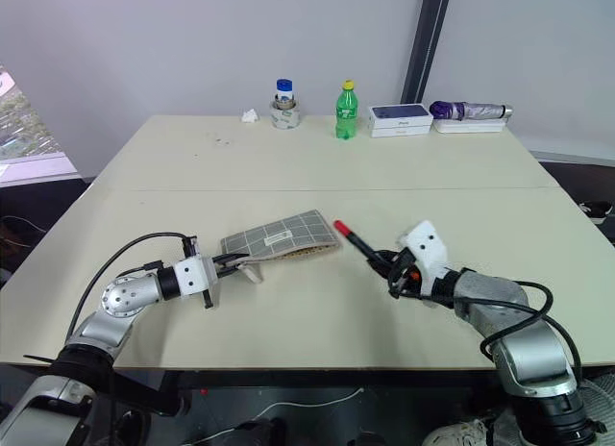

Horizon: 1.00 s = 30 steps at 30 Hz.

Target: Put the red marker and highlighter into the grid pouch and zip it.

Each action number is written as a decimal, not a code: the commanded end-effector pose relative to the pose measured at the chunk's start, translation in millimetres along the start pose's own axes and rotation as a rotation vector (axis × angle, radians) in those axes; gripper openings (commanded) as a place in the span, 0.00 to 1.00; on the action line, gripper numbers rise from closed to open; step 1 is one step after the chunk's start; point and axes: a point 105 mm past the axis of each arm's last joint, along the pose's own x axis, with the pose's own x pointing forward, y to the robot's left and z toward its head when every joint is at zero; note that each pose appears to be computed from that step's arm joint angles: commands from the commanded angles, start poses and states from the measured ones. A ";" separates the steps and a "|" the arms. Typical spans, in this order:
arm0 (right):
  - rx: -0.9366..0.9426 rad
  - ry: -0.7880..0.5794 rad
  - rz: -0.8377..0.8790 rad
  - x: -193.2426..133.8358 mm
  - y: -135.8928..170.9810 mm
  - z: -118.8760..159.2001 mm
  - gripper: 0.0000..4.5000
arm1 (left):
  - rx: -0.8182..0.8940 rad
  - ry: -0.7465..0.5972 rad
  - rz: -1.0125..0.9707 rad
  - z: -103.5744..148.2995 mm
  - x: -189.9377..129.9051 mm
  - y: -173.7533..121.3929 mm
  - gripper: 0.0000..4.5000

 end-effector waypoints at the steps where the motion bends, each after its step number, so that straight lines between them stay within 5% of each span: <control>1: -0.203 -0.033 0.100 7.7 11.9 12.9 0.08 | 0.017 -0.049 0.030 12.4 0.3 9.6 0.00; 7: -0.320 0.024 0.052 36.9 -6.2 -6.8 0.08 | -0.024 -0.123 0.076 29.1 8.4 16.0 0.00; 15: -0.330 -0.074 0.009 52.8 -17.3 18.5 0.08 | -0.018 -0.135 0.049 37.0 6.7 12.2 0.00; 23: -0.687 -0.027 0.153 93.0 22.2 15.1 0.08 | -0.019 -0.227 0.010 68.0 27.1 10.4 0.00; 30: -0.794 -0.081 0.185 114.2 38.5 21.5 0.08 | -0.043 -0.258 0.012 72.1 18.3 14.2 0.00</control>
